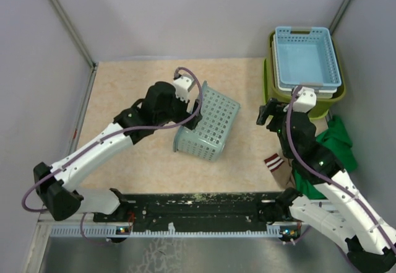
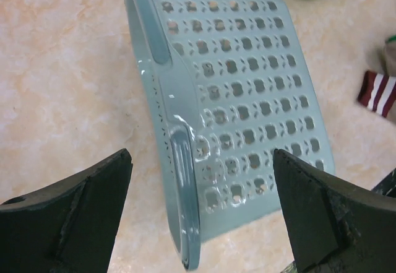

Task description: Turn the large container upside down

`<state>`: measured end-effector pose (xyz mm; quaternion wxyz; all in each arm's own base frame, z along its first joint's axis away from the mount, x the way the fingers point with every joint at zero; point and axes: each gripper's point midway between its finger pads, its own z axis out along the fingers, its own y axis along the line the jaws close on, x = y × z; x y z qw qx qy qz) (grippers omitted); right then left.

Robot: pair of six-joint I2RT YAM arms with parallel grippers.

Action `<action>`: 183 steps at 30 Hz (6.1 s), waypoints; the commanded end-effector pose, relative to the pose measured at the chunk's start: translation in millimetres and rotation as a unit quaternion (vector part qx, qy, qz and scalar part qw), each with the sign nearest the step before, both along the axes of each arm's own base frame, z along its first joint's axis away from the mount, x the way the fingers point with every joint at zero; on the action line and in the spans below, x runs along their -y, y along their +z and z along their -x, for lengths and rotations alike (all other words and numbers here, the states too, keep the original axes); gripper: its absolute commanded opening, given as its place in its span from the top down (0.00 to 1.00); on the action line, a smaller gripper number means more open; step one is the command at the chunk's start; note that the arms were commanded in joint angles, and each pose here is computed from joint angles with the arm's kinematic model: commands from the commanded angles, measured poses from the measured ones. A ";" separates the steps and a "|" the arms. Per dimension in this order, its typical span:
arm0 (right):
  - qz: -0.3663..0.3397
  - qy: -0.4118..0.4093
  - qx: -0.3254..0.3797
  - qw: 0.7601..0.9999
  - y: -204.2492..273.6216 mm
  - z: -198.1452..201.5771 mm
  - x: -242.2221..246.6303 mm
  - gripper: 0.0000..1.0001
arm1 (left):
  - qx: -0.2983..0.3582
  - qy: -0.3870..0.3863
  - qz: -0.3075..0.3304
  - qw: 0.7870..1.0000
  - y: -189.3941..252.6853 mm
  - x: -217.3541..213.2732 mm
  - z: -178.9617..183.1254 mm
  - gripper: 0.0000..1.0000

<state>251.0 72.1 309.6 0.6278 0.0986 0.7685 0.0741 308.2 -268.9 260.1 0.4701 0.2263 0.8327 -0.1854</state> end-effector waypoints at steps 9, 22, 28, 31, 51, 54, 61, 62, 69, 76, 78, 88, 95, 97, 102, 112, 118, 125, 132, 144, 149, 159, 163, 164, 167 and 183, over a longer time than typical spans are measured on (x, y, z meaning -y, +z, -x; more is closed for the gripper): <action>-0.031 0.014 0.025 0.999 22.8 -5.8 -10.2 0.24 | 0.031 -0.010 -0.064 0.997 -12.5 -12.3 17.9 0.19; -0.035 0.013 0.022 0.999 21.7 -4.3 -9.8 0.24 | -0.007 -0.020 -0.099 0.995 -43.8 -5.8 17.2 0.45; -0.035 0.013 0.022 0.999 21.3 -4.4 -9.9 0.24 | -0.007 -0.016 -0.100 0.995 -46.4 -5.7 15.3 0.61; -0.035 0.013 0.023 0.999 21.1 -4.5 -9.9 0.24 | -0.005 -0.012 -0.095 0.995 -45.4 -5.3 14.7 0.71; -0.035 0.007 0.027 0.999 23.5 1.2 -3.1 0.24 | -0.145 -0.049 0.224 0.963 -39.6 -48.5 -10.0 1.00; -0.036 0.007 0.029 0.999 24.9 1.6 -2.7 0.24 | -0.176 -0.047 0.270 0.945 -46.4 -63.9 -15.1 1.00; -0.035 0.005 0.031 0.999 27.2 2.8 -1.0 0.24 | -0.268 0.009 0.354 0.896 -93.5 -109.9 -32.8 1.00; -0.035 0.006 0.031 0.999 27.7 3.0 -1.1 0.24 | -0.272 0.023 0.353 0.895 -101.1 -114.6 -36.1 1.00; -0.033 0.002 0.032 0.999 30.5 4.6 1.8 0.24 | -0.267 0.117 0.293 0.910 -134.1 -145.9 -58.4 0.71; -0.031 0.018 0.017 0.999 22.6 2.2 -6.7 0.24 | -0.179 0.210 0.191 0.942 -93.1 -192.4 -83.2 0.17; -0.032 0.024 0.011 0.999 18.7 0.7 -10.8 0.24 | -0.141 0.235 0.158 0.949 -66.1 -206.8 -85.8 0.15; -0.036 0.040 0.001 0.999 12.2 -8.6 -25.1 0.24 | 0.017 0.209 0.029 0.977 48.7 -124.7 -48.5 0.14; -0.043 0.017 0.015 0.999 16.7 -3.0 -12.3 0.24 | 0.033 0.115 -0.017 0.993 44.1 -22.1 -4.3 0.18; -0.047 0.010 0.021 0.999 19.0 -0.9 -8.1 0.24 | 0.030 0.103 -0.044 0.993 31.1 2.9 5.2 0.18; -0.050 0.008 0.019 0.999 17.3 1.5 -6.3 0.24 | 0.012 0.105 -0.114 0.988 -18.1 32.8 10.3 0.21; -0.049 0.011 0.011 0.999 11.1 1.3 -8.6 0.24 | -0.014 0.169 -0.228 0.959 -86.0 1.4 -6.1 0.54; -0.047 0.017 0.009 0.999 6.9 -0.6 -11.6 0.24 | -0.059 0.221 -0.167 0.959 -109.1 -66.9 -55.3 0.60; -0.048 0.021 0.008 0.999 6.9 2.0 -11.6 0.24 | -0.080 0.319 -0.167 0.930 -121.5 -164.0 -115.4 0.57; -0.047 0.016 0.012 0.999 11.1 6.9 -5.5 0.24 | -0.101 0.361 -0.175 0.910 -143.2 -256.1 -164.8 0.48; -0.055 0.014 0.011 0.998 17.7 11.6 -2.8 0.25 | -0.116 0.448 -0.152 0.873 -144.2 -351.9 -201.3 0.45; -0.058 0.021 0.011 0.998 21.1 8.3 -7.9 0.25 | -0.114 0.460 -0.132 0.871 -131.8 -364.5 -207.6 0.45; -0.066 0.030 0.015 0.997 28.5 2.5 -16.2 0.25 | -0.038 0.457 -0.093 0.884 -34.2 -350.2 -201.1 0.35; -0.045 0.026 0.020 0.998 35.6 -2.5 -14.7 0.25 | 0.064 0.422 -0.075 0.901 57.4 -309.8 -181.9 0.32; -0.035 0.024 0.023 0.999 38.8 -4.2 -13.7 0.25 | 0.083 0.407 -0.071 0.907 73.9 -294.4 -175.9 0.31; 0.013 0.006 0.032 0.999 53.0 -11.0 -4.7 0.23 | 0.113 0.340 -0.056 0.932 99.6 -226.3 -156.6 0.29; 0.105 -0.023 -0.077 0.991 75.1 -148.2 40.6 0.19 | -0.050 -0.020 0.050 0.997 -41.9 62.0 -1.6 0.11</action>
